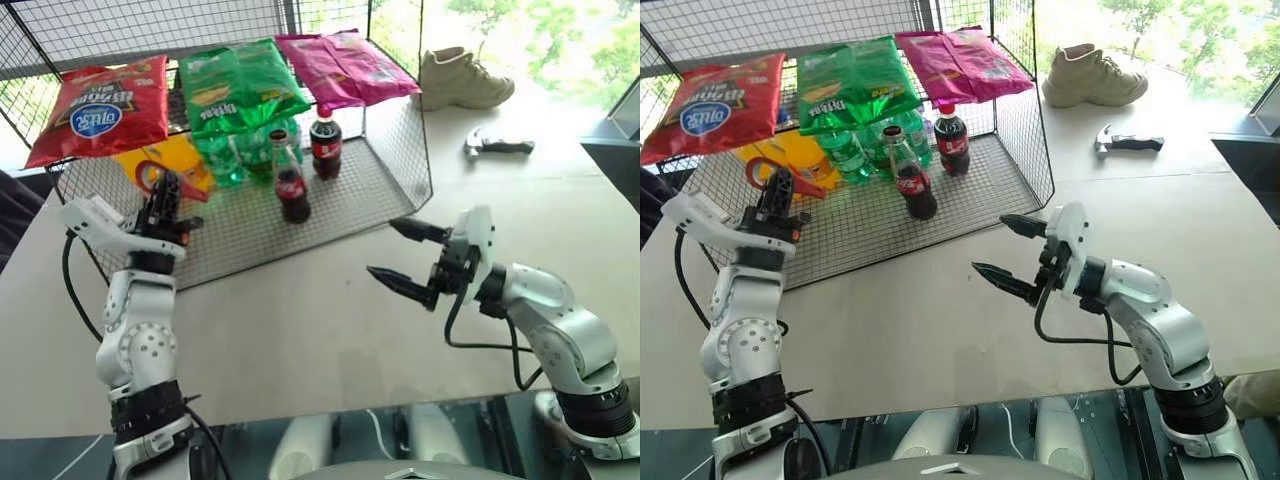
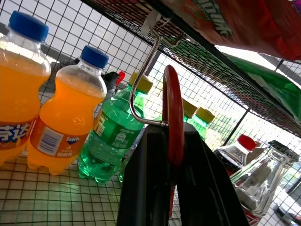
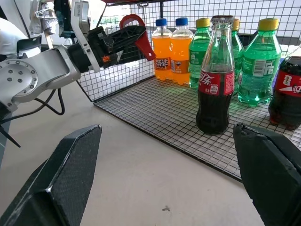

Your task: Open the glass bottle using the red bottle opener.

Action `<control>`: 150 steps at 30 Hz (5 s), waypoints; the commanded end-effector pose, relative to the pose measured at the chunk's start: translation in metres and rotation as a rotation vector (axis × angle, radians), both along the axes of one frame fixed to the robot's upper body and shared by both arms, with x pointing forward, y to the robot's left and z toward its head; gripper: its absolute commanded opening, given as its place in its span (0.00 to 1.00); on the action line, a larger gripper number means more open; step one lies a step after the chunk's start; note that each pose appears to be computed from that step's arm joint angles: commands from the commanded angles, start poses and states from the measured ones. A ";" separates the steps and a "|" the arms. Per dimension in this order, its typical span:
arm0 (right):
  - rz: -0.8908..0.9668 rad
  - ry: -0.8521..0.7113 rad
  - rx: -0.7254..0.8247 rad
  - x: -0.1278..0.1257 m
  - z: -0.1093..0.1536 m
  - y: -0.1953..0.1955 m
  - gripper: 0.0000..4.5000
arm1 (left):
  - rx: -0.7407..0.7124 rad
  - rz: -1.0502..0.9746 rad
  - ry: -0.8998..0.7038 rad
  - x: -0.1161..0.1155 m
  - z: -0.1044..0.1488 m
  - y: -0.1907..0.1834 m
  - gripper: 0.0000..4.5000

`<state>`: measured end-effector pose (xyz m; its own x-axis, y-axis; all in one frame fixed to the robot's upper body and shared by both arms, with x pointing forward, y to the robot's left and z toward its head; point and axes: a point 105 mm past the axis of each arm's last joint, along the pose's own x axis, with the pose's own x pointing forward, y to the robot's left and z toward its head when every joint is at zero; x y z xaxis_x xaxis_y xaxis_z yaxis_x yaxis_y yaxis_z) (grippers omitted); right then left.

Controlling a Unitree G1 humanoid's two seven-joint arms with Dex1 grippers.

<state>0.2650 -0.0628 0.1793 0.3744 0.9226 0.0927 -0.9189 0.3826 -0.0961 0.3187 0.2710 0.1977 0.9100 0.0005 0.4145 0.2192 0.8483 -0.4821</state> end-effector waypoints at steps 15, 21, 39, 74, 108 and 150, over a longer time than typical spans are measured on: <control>0.026 0.111 -0.033 0.012 0.001 0.017 1.00 | -0.063 -0.606 0.020 -0.020 0.007 -0.085 0.02; 0.121 0.319 -0.112 0.023 -0.009 0.044 1.00 | 0.017 -0.875 0.104 -0.026 -0.002 -0.126 0.02; 0.516 0.554 -0.084 -0.011 0.012 0.077 0.70 | 0.087 -1.053 0.161 -0.028 -0.018 -0.150 0.00; -0.324 0.333 0.013 0.079 -0.012 -0.033 0.00 | 0.532 -0.414 0.091 -0.026 -0.032 -0.092 0.98; -0.533 -0.221 -0.006 0.065 0.020 0.006 0.00 | 0.693 -0.215 -0.043 0.105 -0.012 -0.110 0.86; -0.578 -0.261 -0.022 0.085 0.024 -0.011 0.00 | 0.769 -0.621 -0.169 0.000 -0.028 -0.186 0.99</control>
<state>0.3514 -0.0746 0.1901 0.7962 0.5769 0.1821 -0.5189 0.8060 -0.2847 0.3240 0.0862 0.1480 0.6127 -0.7769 0.1445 0.7556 0.6296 0.1808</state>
